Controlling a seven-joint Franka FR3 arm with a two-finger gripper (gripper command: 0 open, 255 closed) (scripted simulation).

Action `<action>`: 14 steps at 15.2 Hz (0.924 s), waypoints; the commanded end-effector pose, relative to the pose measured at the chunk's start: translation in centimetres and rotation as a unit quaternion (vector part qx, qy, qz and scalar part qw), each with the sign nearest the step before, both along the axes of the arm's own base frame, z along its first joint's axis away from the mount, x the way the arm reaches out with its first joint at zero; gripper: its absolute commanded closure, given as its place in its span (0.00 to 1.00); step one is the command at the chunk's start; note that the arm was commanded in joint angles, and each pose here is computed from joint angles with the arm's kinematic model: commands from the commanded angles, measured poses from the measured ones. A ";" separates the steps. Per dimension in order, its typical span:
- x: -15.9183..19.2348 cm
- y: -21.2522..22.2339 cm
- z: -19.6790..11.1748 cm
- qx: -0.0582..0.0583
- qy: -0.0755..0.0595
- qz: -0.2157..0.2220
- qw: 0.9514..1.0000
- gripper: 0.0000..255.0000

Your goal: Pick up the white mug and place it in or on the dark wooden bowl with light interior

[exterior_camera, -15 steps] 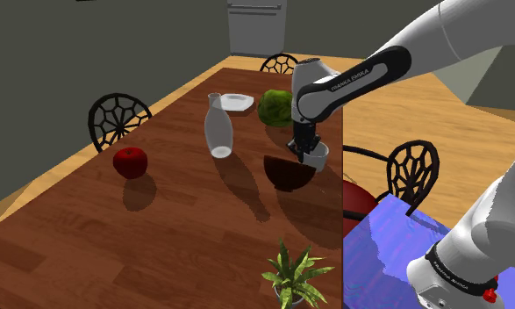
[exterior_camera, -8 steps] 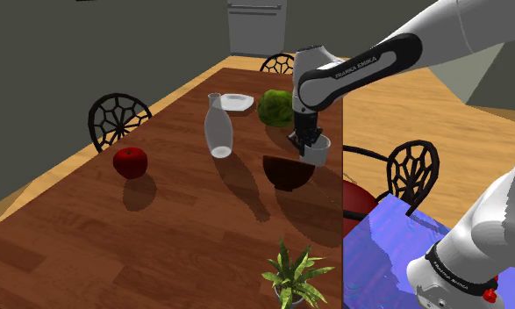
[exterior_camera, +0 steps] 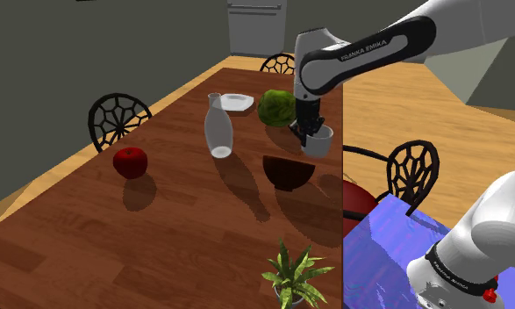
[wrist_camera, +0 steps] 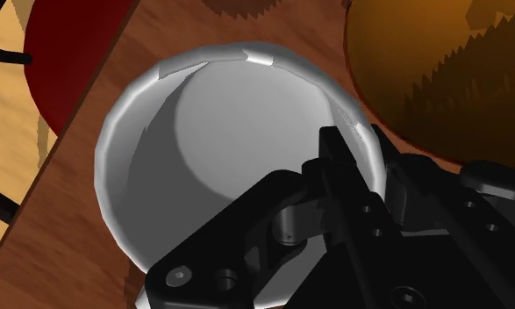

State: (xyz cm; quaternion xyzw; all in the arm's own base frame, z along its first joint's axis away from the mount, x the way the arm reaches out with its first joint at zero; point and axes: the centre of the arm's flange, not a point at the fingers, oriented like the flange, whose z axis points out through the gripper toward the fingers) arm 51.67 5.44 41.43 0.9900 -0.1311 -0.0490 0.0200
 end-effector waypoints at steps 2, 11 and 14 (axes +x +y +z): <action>-0.1 0.0 1.6 0.000 0.000 0.000 1.000 1.00; -0.1 0.0 6.3 0.000 0.000 0.000 1.000 1.00; -0.1 0.0 7.9 0.000 0.000 0.000 1.000 1.00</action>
